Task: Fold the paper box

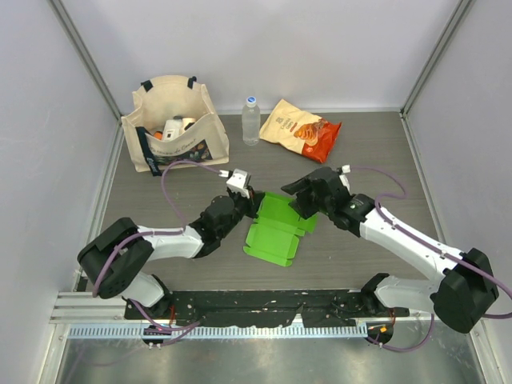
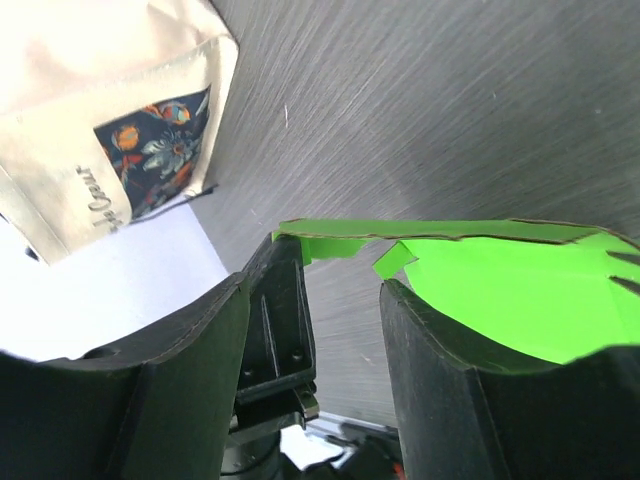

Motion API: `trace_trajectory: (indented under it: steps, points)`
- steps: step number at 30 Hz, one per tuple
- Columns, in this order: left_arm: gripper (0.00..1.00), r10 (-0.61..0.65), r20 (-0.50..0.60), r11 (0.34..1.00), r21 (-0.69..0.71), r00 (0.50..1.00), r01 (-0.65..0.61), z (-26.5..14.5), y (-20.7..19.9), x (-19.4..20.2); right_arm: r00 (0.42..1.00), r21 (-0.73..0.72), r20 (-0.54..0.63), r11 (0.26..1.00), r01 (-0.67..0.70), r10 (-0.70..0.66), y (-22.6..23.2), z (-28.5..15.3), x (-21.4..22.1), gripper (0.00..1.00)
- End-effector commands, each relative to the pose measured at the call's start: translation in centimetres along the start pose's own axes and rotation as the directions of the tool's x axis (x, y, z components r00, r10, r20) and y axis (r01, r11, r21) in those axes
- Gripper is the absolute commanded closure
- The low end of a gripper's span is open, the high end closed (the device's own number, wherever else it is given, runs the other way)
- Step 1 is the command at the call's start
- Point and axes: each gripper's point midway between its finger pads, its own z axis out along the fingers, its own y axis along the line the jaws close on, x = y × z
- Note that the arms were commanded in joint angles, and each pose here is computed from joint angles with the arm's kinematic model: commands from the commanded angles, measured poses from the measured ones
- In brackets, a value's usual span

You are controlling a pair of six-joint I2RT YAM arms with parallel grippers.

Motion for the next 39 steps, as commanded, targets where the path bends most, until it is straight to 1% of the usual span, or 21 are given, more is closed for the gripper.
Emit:
trace_trajectory:
  steps: [1,2,3,5,8,11,14,19,26,32,37,39]
  points:
    - [1.00,-0.022,0.113,1.000,-0.017,0.993,0.024,-0.4,0.0,-2.5,0.942,-0.073,-0.006,0.940,-0.334,0.335,1.0,0.0,-1.0,0.41]
    - [1.00,-0.014,0.111,1.000,-0.012,0.994,0.016,-0.5,0.0,-2.4,0.931,-0.091,-0.013,0.927,-0.365,0.365,1.1,0.1,-1.1,0.44]
    - [1.00,-0.007,0.112,1.000,-0.005,0.994,0.008,-0.6,-0.2,-2.4,0.921,-0.075,-0.009,0.918,-0.389,0.389,0.0,0.5,-1.2,0.44]
    - [1.00,0.015,0.114,1.000,0.000,0.993,-0.015,-0.7,-0.4,-2.5,0.895,-0.097,-0.026,0.890,-0.446,0.446,0.4,0.5,-1.3,0.45]
    - [1.00,0.036,0.112,0.999,0.010,0.993,-0.037,-0.8,-0.8,-2.4,0.877,-0.092,-0.026,0.872,-0.480,0.480,0.3,0.8,-1.4,0.48]
    - [1.00,0.058,0.114,0.998,0.014,0.992,-0.060,-0.8,-1.0,-2.3,0.861,-0.085,-0.052,0.857,-0.508,0.506,0.4,1.3,-1.0,0.49]
    - [1.00,0.068,0.123,0.997,0.013,0.990,-0.070,-0.9,-1.2,-2.4,0.849,-0.074,-0.056,0.846,-0.528,0.525,0.3,1.6,-0.8,0.53]
    - [1.00,0.077,0.134,0.997,0.011,0.988,-0.079,-1.1,-1.2,-2.4,0.842,-0.063,-0.052,0.840,-0.539,0.537,-0.2,1.9,-0.8,0.55]
    - [1.00,0.102,0.162,0.995,0.002,0.982,-0.103,-1.4,-1.0,-3.1,0.820,-0.027,-0.052,0.820,-0.572,0.570,-2.4,2.3,-0.3,0.55]
    - [1.00,0.114,0.169,0.993,0.019,0.979,-0.119,-1.6,-1.6,-3.1,0.815,-0.030,-0.057,0.815,-0.579,0.577,-2.5,2.5,-0.4,0.55]
    - [1.00,0.123,0.161,0.992,0.021,0.979,-0.128,-1.7,-1.7,-2.8,0.813,-0.050,-0.068,0.812,-0.581,0.578,-1.7,2.5,-0.5,0.62]
    - [1.00,0.122,0.162,0.992,0.022,0.979,-0.127,-1.8,-1.7,-2.8,0.813,-0.055,-0.069,0.812,-0.582,0.578,-1.7,2.5,-0.5,0.67]
